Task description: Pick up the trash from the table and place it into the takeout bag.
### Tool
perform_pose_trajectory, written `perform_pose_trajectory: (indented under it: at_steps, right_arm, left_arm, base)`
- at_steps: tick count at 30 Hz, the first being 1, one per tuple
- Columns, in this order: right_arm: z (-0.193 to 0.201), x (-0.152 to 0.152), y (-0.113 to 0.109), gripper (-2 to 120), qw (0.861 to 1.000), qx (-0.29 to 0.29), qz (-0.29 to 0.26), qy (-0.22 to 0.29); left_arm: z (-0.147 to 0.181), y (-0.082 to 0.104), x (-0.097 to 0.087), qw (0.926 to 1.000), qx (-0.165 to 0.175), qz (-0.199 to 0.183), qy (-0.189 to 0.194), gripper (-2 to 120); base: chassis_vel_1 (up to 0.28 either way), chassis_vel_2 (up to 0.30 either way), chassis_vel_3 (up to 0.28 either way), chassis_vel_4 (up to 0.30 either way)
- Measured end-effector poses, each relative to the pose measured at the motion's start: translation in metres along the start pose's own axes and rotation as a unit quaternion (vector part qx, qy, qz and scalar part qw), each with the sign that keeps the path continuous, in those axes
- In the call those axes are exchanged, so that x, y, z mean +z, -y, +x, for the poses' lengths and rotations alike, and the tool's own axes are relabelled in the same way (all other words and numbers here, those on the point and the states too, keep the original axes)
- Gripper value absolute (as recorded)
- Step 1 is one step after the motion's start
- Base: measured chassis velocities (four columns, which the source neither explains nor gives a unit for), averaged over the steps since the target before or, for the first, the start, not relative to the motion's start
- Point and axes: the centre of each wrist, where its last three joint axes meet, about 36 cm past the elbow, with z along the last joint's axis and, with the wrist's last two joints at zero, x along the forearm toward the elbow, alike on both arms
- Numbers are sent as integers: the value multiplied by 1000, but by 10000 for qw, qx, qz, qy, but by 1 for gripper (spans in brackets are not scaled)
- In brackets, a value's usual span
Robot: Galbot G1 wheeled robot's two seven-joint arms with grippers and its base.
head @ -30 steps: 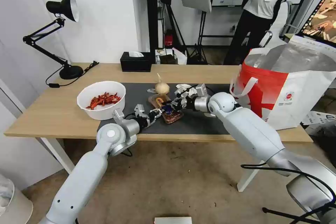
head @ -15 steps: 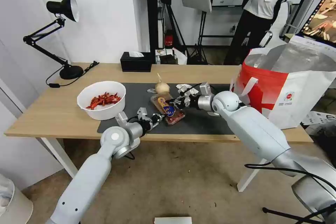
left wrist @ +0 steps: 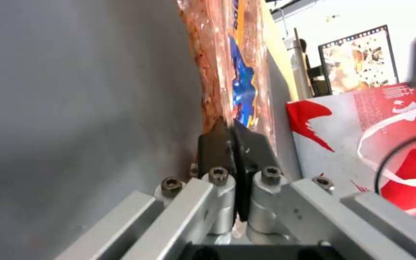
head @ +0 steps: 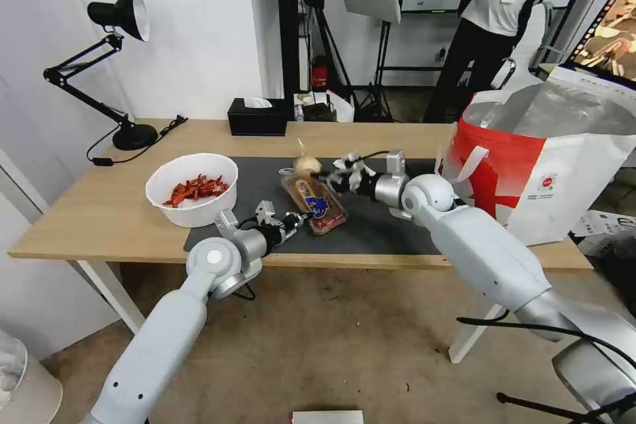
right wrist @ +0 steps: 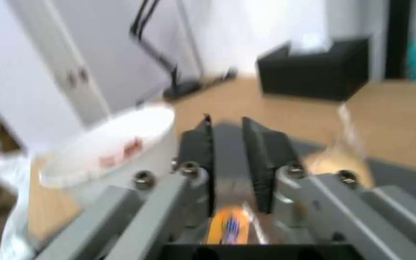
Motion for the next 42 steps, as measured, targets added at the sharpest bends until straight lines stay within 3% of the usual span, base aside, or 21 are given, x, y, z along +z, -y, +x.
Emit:
perform_pose_trajectory:
  at_steps: [6,9,15,18,20,21,24,26,30,32,34,38,42]
  right_arm:
    - [50,2,-22,41,9964,643,334,430]
    - [99,8,-38,57,9894,1120,677,636]
    - [152,14,-61,76,9826,1328,1163,572]
    - [181,31,-71,90,9743,1567,1543,491]
    - [185,36,-73,91,9731,1604,1588,461]
    - [203,55,-83,98,9684,1750,1736,375]
    - [215,73,-93,99,9644,1913,1797,332]
    - [231,98,-111,100,9579,2141,1888,321]
    - [237,111,-123,100,9562,2235,1867,287]
    - [240,126,-141,100,9544,2413,1737,282]
    - [241,131,-145,100,9535,2471,1700,276]
    - [244,148,-161,100,9510,2673,1537,235]
    - [244,154,-166,100,9504,2727,1481,220]
  left_arm:
    - [10,2,-6,9999,18,-105,77,0]
    - [17,8,-14,9995,120,-245,182,0]
    - [27,24,-32,9975,312,-440,460,0]
    - [33,34,-42,9957,394,-591,590,0]
    - [34,36,-44,9953,408,-623,615,0]
    - [38,42,-52,9937,475,-753,685,0]
    - [40,50,-59,9920,530,-884,734,0]
    - [38,71,-74,9884,686,-1096,793,0]
    - [33,82,-81,9867,760,-1198,790,0]
    - [23,105,-91,9833,889,-1377,795,0]
    - [17,112,-92,9825,915,-1435,760,0]
    - [-19,156,-91,9775,1125,-1700,545,0]
    - [-36,174,-89,9756,1188,-1789,457,0]
  base:
    - [0,0,0,0]
    - [0,0,0,0]
    - [0,0,0,0]
    - [0,0,0,0]
    - [0,0,0,0]
    - [0,0,0,0]
    - [0,0,0,0]
    - [0,0,0,0]
    - [0,0,0,0]
    - [0,0,0,0]
    - [0,0,0,0]
    - [0,0,0,0]
    - [0,0,0,0]
